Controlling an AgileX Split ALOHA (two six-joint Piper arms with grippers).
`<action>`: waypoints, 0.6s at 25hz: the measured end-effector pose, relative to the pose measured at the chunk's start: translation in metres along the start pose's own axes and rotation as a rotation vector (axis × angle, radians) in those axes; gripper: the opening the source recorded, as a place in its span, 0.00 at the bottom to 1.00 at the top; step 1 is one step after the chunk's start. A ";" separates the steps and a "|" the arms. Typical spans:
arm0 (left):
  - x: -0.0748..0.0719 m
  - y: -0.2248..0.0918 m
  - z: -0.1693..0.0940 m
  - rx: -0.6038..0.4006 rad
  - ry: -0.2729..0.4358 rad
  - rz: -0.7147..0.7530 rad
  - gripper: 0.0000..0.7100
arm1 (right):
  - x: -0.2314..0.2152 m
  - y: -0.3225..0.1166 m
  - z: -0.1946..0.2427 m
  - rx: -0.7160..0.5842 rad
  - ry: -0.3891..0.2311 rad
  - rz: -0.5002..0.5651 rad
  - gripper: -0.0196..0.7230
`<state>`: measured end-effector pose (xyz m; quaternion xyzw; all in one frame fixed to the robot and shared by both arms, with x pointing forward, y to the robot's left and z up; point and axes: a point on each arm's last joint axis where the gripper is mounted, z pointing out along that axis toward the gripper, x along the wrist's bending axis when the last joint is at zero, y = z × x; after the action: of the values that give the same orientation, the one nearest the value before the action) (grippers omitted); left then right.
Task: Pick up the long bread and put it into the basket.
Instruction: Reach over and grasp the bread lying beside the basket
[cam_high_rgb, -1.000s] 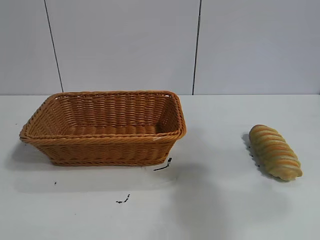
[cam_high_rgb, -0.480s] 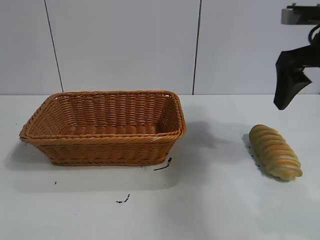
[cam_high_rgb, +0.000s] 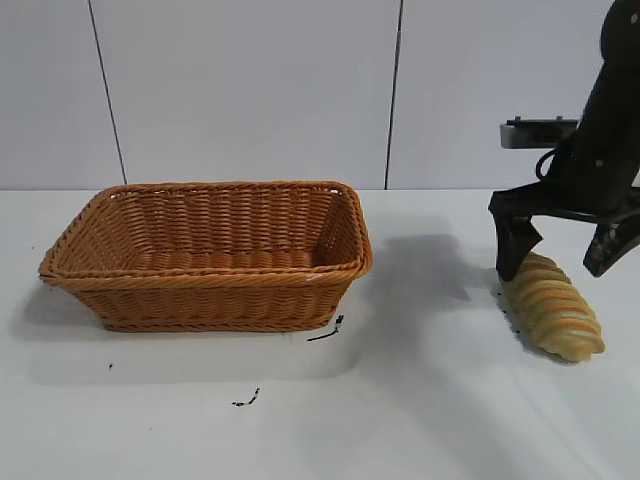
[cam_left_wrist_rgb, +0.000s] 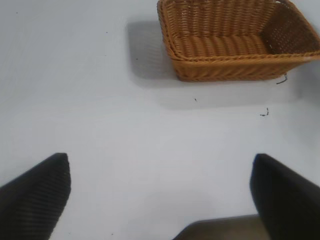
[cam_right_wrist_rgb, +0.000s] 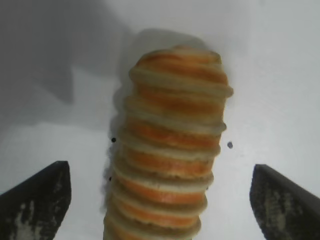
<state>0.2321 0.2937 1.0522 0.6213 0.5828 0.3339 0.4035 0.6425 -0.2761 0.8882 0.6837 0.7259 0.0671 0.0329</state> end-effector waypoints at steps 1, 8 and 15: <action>0.000 0.000 0.000 0.000 0.000 0.000 0.98 | 0.000 0.000 0.001 -0.002 0.000 0.001 0.96; 0.000 0.000 0.000 0.000 0.000 0.000 0.98 | 0.000 0.001 0.000 -0.015 -0.001 0.001 0.96; 0.000 0.000 0.000 0.000 0.000 0.000 0.98 | 0.000 0.001 0.000 -0.015 -0.001 0.001 0.93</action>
<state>0.2321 0.2937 1.0522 0.6213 0.5828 0.3339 0.4035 0.6439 -0.2761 0.8879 0.6838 0.7251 0.0722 0.0383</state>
